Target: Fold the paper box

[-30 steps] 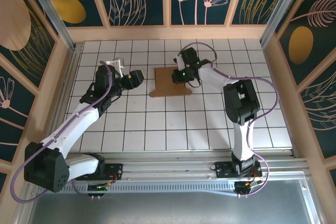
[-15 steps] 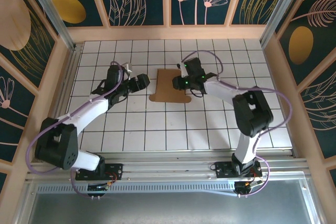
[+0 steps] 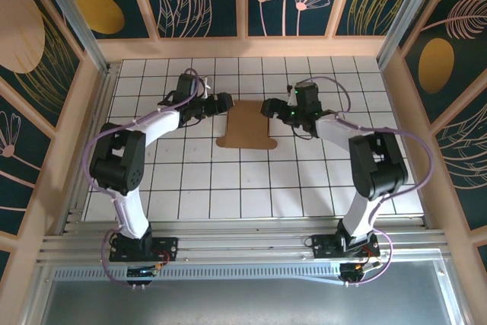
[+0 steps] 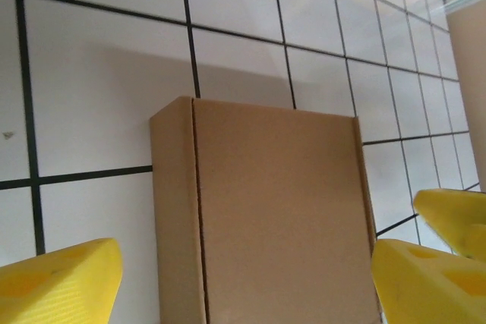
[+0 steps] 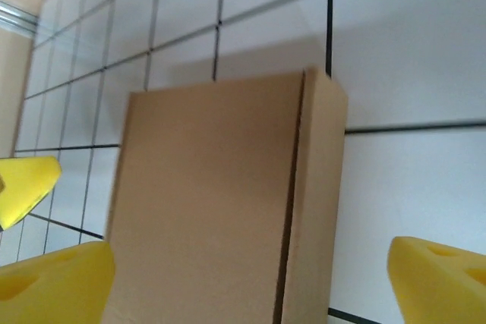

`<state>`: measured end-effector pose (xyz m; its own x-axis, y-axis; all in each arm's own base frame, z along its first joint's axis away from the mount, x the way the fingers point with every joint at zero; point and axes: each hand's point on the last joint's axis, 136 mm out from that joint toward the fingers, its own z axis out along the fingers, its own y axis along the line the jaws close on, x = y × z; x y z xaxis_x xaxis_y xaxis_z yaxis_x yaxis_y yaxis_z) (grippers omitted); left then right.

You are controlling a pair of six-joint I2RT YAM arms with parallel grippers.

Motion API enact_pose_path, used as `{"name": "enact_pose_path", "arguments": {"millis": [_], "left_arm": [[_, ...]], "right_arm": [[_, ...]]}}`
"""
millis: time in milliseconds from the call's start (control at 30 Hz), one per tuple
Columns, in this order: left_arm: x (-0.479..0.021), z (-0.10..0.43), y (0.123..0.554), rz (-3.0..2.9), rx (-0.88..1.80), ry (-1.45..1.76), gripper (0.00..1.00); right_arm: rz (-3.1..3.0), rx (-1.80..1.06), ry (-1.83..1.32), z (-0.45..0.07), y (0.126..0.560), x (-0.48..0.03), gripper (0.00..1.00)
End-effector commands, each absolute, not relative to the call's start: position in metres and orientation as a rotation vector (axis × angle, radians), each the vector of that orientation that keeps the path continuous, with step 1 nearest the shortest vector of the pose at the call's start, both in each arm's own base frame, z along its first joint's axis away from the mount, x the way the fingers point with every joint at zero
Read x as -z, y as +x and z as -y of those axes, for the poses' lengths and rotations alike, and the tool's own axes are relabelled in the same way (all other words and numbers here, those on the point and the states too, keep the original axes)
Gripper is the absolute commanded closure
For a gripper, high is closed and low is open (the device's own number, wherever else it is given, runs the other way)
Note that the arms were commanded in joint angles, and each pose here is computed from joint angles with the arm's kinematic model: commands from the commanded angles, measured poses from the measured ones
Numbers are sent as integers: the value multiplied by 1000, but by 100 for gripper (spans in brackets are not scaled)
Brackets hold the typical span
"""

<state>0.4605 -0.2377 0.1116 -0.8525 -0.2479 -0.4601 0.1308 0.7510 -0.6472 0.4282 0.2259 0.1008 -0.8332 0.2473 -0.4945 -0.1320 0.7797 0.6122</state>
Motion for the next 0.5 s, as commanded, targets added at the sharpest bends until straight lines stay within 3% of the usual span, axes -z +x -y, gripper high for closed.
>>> {"name": "enact_pose_path", "arguments": {"millis": [0,200,300,400,467], "left_arm": [[-101,247,462,-2457,1002,-32,14],[-75,243,460,-2533,941,6,12],[-74,242,458,-2536,941,8,12],[-76,240,457,-2530,938,8,12],[-77,238,457,-2529,938,2,12]], "right_arm": [[-2429,-929,83,-247,433,-94,14],[-2466,-965,116,-261,437,-68,34],[-2469,-949,138,-257,438,-61,39],[-2461,-990,160,-251,436,-56,55],[-2474,-1011,162,-247,433,-50,61]]}}
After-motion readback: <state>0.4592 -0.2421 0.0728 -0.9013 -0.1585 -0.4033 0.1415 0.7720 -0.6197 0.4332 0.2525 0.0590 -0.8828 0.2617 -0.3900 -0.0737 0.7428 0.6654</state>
